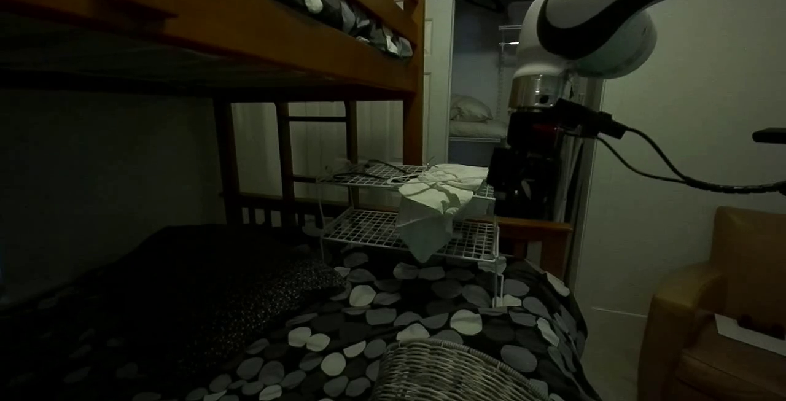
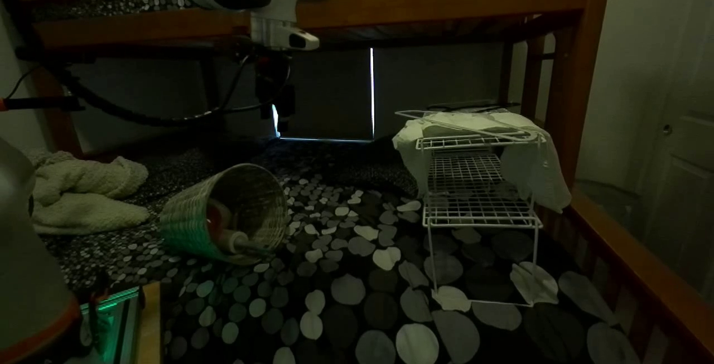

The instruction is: Put the trash can upright

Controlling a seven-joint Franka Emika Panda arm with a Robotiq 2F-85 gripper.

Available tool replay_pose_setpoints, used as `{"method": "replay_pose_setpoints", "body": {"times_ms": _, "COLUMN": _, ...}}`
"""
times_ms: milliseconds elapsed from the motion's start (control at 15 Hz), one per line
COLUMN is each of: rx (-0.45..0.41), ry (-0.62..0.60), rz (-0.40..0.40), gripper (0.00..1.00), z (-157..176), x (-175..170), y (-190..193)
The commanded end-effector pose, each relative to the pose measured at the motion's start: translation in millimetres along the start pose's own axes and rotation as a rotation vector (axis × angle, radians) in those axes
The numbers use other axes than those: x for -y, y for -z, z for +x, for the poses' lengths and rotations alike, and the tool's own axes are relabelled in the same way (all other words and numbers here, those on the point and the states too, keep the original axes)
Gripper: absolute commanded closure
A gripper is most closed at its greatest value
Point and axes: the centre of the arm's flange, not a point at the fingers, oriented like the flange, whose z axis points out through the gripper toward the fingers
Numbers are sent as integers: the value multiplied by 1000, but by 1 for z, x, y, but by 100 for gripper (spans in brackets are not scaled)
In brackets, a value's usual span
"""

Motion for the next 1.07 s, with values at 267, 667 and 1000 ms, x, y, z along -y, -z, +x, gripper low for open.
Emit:
{"method": "replay_pose_setpoints", "body": {"times_ms": 267, "rx": 205, "ry": 325, "rz": 162, "gripper": 0, "z": -26, "x": -4, "y": -84}}
{"method": "replay_pose_setpoints", "body": {"times_ms": 667, "rx": 260, "ry": 592, "rz": 352, "gripper": 0, "z": -23, "x": 5, "y": -110}}
{"method": "replay_pose_setpoints", "body": {"times_ms": 1000, "rx": 182, "ry": 593, "rz": 379, "gripper": 0, "z": -19, "x": 10, "y": -115}}
